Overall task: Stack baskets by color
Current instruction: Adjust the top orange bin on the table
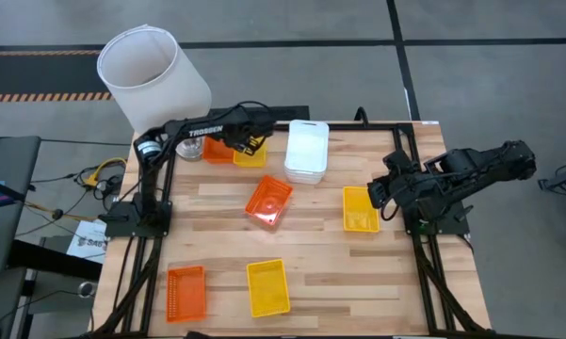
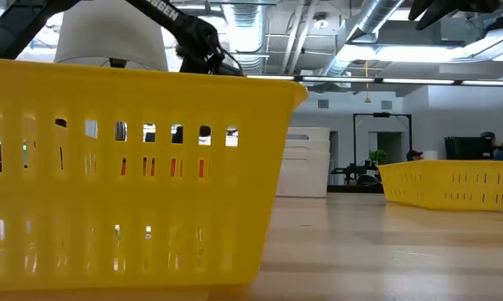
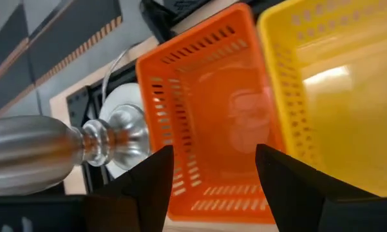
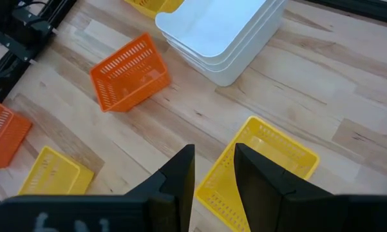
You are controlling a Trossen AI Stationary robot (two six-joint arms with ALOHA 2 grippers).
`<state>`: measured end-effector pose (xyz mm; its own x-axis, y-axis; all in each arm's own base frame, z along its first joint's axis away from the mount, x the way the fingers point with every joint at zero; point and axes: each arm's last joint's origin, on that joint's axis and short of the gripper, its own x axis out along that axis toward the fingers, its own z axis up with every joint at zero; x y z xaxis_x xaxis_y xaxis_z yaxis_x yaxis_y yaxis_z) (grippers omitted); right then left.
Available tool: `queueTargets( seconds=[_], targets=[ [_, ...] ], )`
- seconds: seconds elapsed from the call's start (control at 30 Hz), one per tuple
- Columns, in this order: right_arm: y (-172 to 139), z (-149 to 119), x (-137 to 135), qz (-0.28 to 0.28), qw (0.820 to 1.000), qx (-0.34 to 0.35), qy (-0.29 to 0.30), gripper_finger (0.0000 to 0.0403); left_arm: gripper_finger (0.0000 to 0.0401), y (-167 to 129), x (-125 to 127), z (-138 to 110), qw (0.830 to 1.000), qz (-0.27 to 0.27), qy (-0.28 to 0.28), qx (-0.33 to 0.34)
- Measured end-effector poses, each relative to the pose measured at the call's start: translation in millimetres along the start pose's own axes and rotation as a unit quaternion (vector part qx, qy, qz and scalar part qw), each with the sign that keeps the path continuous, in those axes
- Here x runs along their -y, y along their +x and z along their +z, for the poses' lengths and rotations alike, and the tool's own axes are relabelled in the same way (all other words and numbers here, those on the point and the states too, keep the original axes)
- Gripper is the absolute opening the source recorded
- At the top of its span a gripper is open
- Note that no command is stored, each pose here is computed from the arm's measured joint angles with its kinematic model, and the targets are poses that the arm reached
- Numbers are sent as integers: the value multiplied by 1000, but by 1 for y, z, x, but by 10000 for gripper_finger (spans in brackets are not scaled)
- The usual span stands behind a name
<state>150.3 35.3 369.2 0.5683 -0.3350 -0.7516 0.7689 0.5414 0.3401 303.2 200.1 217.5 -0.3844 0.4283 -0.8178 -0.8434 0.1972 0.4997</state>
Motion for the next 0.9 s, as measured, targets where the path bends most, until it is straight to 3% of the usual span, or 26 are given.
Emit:
queueTargets(
  seconds=[0.17,0.47,0.63,0.9],
  targets=[
    [0,0,0,0,1000,0,0,131,208,13,-3,2,1000,-3,-11,-12],
    [0,0,0,0,1000,0,1,131,208,23,4,7,995,-87,-30,-33],
    [0,0,0,0,1000,0,8,131,208,23,6,9,994,-102,-36,-31],
    [0,0,0,0,1000,0,13,131,208,25,-3,5,999,-35,-25,-27]
  ],
)
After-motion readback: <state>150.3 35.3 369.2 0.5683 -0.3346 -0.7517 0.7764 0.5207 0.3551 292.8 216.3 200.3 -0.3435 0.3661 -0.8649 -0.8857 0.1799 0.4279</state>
